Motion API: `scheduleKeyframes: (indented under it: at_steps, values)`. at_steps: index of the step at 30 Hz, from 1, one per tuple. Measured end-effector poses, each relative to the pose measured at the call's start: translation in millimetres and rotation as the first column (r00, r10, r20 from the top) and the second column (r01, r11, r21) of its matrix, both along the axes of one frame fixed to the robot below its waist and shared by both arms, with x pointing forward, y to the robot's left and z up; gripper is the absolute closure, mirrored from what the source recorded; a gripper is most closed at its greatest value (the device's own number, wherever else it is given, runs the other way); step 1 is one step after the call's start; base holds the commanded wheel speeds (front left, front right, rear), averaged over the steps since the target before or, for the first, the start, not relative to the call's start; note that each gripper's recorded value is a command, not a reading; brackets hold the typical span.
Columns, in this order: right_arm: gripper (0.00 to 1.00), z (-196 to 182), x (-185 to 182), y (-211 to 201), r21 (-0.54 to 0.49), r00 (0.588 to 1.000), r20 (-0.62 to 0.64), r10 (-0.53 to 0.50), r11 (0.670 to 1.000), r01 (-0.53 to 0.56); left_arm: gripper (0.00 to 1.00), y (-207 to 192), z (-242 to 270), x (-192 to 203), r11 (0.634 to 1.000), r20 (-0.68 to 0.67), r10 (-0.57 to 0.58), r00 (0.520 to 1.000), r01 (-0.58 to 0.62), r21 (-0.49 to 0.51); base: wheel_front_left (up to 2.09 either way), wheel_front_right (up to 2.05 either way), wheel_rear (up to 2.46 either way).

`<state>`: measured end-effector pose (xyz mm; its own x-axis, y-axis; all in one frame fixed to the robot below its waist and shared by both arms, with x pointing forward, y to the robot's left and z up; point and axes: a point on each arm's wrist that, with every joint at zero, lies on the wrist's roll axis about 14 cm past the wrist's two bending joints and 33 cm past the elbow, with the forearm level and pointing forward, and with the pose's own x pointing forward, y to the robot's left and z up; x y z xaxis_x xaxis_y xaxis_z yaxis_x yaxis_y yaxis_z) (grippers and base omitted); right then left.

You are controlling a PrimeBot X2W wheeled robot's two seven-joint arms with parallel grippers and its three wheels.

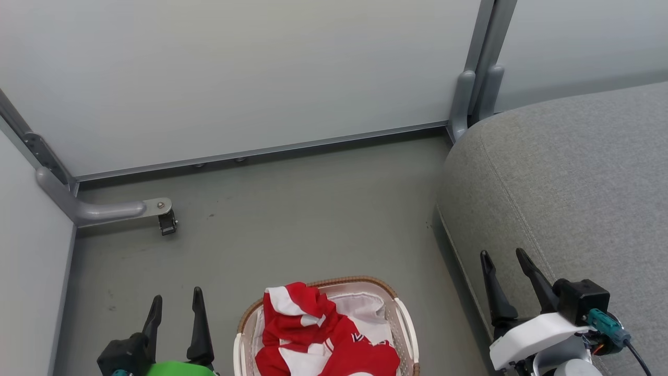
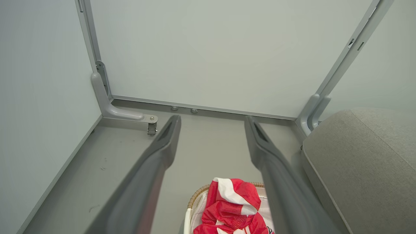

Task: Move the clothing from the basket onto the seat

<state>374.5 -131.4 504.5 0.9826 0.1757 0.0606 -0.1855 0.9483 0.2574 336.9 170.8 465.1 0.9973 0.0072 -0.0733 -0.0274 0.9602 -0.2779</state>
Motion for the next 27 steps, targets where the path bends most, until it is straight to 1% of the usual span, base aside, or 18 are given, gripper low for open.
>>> scheduleKeyframes:
  at_steps: [18, 27]
  values:
    - [0.00, -3.8, -2.0, 8.4, -0.126, 0.999, 0.024, 0.036, 0.991, -0.033, 0.00, -1.3, -8.8, -6.5, 0.995, -0.011, -0.018, 1.000, 0.019, 0.101, 0.00, 0.00, 0.00]
    - [0.00, -2.8, -2.5, 12.5, -0.162, 0.998, 0.039, 0.053, 0.986, -0.046, 0.00, -2.2, -8.7, -7.8, 0.990, -0.003, -0.028, 1.000, 0.029, 0.140, 0.00, 0.00, 0.00]
